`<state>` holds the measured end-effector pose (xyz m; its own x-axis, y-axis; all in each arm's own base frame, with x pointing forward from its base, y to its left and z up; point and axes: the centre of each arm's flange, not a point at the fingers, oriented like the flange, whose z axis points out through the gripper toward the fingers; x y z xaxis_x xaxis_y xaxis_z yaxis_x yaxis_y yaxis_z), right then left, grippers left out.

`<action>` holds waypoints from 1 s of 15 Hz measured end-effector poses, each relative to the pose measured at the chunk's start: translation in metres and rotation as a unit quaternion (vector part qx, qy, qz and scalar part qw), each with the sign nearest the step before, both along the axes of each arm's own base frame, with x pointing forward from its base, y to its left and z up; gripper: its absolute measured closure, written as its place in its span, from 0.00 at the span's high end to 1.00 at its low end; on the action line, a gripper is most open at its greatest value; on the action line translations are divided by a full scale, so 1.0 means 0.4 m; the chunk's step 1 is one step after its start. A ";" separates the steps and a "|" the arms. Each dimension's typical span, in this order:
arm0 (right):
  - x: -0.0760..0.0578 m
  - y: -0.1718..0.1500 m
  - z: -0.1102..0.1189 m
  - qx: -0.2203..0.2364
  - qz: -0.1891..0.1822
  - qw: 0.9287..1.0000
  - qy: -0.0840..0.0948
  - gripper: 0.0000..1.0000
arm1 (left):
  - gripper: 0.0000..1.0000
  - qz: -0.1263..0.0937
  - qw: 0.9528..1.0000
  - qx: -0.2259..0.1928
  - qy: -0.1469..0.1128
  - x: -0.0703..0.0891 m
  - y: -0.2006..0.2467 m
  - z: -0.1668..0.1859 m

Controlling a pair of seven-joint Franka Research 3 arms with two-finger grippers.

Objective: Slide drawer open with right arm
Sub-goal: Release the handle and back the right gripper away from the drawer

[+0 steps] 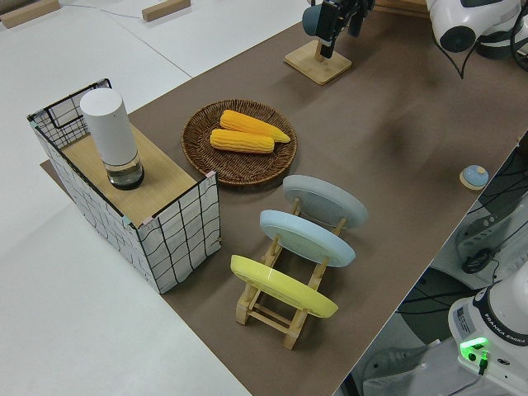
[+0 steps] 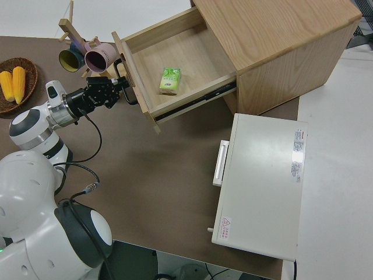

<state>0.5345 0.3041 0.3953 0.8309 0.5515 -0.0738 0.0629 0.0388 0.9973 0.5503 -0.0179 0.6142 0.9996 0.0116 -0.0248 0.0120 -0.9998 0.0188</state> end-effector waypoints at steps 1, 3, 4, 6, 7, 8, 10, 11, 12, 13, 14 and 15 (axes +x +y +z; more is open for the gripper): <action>0.000 0.000 0.000 0.000 0.000 1.000 0.000 0.19 | 0.99 0.000 1.000 0.000 0.000 0.000 0.000 0.000; 0.000 0.000 0.000 0.000 0.000 1.000 0.000 0.19 | 1.00 0.000 1.000 0.000 0.000 0.000 0.000 0.000; 0.000 0.000 0.000 0.000 0.000 1.000 0.000 0.19 | 1.00 0.000 1.000 0.000 0.000 0.000 0.000 0.000; 0.000 0.000 0.000 0.000 0.000 1.000 0.000 0.19 | 1.00 0.000 1.000 0.000 0.000 0.000 0.000 0.000; 0.000 0.000 0.000 0.000 0.000 1.000 0.000 0.20 | 1.00 0.000 1.000 0.000 0.000 0.000 0.000 0.000; 0.000 0.000 0.000 -0.002 -0.001 1.000 0.002 0.22 | 1.00 0.000 1.000 0.000 0.000 0.000 0.000 0.000; 0.000 0.000 0.004 -0.003 -0.002 1.000 0.002 0.30 | 1.00 0.000 1.000 0.000 0.000 0.000 0.000 0.000; 0.001 0.002 0.010 -0.002 -0.003 1.000 0.000 0.36 | 1.00 0.000 1.000 0.000 0.000 0.000 0.000 0.000; 0.002 0.004 0.019 -0.001 -0.003 1.000 -0.004 0.48 | 1.00 0.000 1.000 0.000 0.000 0.000 0.000 0.000; 0.002 0.005 0.032 0.002 -0.005 1.000 -0.010 0.61 | 1.00 0.000 1.000 0.000 0.000 0.000 0.000 0.000; 0.003 0.005 0.040 0.007 -0.006 1.000 -0.017 0.71 | 1.00 0.000 1.000 0.000 0.000 0.000 0.000 0.000; 0.004 0.006 0.049 0.012 -0.006 1.000 -0.025 0.82 | 1.00 0.000 1.000 0.000 0.000 0.000 0.000 0.000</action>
